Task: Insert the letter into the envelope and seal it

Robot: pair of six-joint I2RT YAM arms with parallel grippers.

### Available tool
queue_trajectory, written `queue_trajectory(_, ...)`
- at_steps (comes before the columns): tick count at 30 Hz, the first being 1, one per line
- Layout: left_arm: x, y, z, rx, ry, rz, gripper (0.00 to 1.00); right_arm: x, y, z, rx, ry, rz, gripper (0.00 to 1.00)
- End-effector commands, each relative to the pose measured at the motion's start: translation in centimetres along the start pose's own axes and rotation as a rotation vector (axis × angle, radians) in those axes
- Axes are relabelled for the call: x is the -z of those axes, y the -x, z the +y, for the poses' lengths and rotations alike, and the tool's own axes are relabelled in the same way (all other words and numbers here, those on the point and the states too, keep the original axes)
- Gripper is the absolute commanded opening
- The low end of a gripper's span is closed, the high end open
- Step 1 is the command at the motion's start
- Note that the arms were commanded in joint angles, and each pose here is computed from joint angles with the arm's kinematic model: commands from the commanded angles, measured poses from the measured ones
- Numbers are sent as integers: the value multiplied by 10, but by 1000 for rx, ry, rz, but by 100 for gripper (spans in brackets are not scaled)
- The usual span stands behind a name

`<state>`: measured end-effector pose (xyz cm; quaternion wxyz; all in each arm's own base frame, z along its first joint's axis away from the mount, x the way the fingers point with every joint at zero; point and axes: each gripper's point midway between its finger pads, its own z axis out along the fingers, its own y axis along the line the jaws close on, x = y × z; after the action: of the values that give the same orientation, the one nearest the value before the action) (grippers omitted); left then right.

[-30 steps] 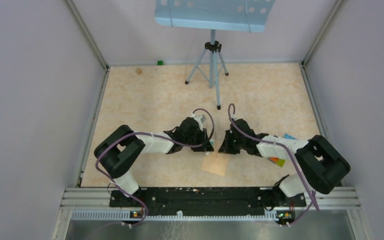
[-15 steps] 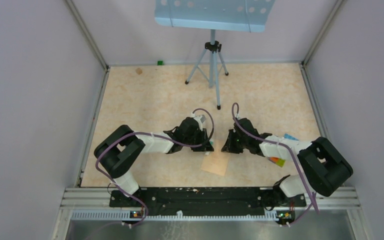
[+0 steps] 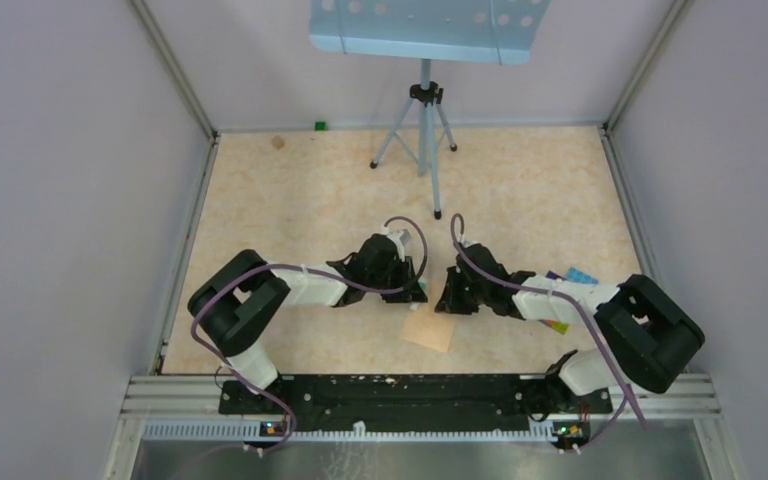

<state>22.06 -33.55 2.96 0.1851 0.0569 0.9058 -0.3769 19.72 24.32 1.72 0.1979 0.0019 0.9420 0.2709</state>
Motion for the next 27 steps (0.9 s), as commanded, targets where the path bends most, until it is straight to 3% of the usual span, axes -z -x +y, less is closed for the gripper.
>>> queue_trajectory(1, -1, -7, 28, 31, 112, 17, 0, 0, -15, -4, 8, -33, 40, 0)
queue_trajectory(27, -4, -9, 30, 58, 115, 24, 0, 5, -16, 20, 64, 24, 37, 0)
